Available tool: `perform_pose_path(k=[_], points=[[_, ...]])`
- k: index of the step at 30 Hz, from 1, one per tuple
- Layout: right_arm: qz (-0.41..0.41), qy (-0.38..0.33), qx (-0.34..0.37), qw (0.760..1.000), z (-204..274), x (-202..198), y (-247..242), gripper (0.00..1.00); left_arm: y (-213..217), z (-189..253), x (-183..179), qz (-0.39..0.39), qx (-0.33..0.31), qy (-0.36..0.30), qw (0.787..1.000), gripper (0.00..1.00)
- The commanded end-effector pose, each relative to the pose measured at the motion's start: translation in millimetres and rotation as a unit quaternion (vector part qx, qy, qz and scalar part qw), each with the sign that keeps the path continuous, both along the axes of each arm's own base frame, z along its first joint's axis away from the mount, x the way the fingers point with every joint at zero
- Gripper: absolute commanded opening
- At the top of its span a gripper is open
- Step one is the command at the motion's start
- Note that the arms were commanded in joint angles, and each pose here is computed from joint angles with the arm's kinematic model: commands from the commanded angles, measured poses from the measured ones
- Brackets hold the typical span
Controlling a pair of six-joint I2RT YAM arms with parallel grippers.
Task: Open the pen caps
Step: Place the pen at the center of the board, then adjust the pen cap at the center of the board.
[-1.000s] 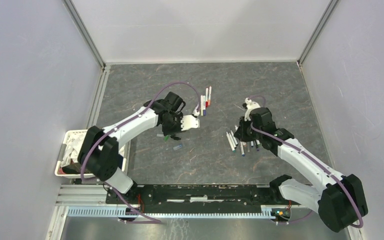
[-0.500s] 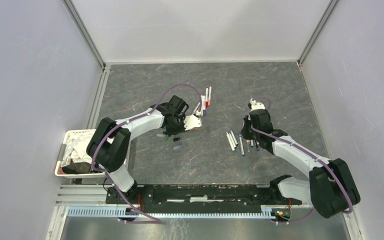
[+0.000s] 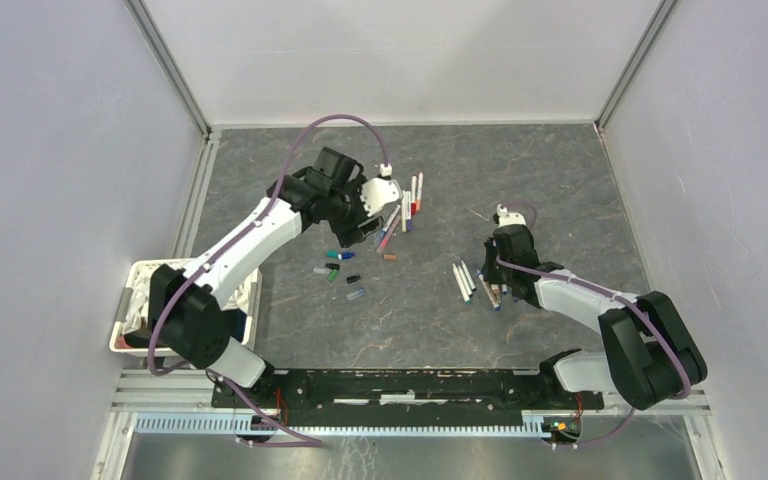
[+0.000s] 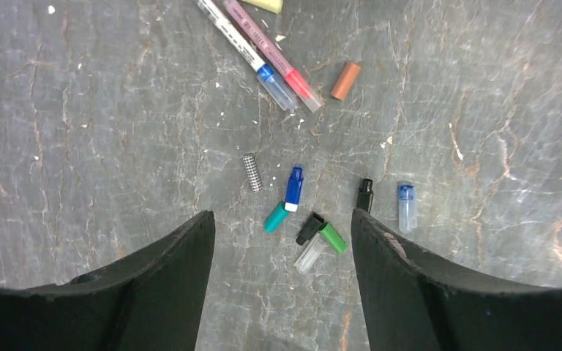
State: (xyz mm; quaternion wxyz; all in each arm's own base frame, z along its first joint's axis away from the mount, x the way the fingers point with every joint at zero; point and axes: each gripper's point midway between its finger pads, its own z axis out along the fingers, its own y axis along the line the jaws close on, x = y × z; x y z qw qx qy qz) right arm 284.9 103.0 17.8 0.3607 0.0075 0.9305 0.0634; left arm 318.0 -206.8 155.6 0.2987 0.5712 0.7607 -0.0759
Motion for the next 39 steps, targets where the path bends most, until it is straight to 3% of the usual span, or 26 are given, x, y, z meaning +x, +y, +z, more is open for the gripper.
perform_pose_path(k=[1,7,18,19,24,26,30,39], points=[[-0.018,-0.018,0.0,1.0,2,7,-4,0.23,8,28,-14,0.054,-0.036,0.047,0.997,0.75],[-0.022,-0.027,0.001,0.999,11,5,-6,0.32,34,45,-13,0.105,-0.041,0.056,0.992,0.78],[-0.005,-0.099,0.029,0.995,79,29,17,0.35,64,72,-9,0.148,-0.09,0.05,0.984,0.79],[0.005,-0.104,0.029,0.994,84,32,25,0.35,67,76,-6,0.155,-0.098,0.047,0.982,0.84],[0.101,-0.118,0.017,0.988,101,50,92,0.39,86,82,3,0.185,-0.118,0.044,0.975,0.87],[0.157,-0.121,0.015,0.98,101,53,126,0.42,92,81,3,0.191,-0.128,0.052,0.972,0.98],[0.273,-0.108,0.021,0.956,88,54,190,0.49,104,70,0,0.208,-0.14,0.07,0.965,0.98],[0.364,-0.072,0.0,0.928,44,57,232,0.56,116,62,-6,0.224,-0.165,0.085,0.957,0.98]])
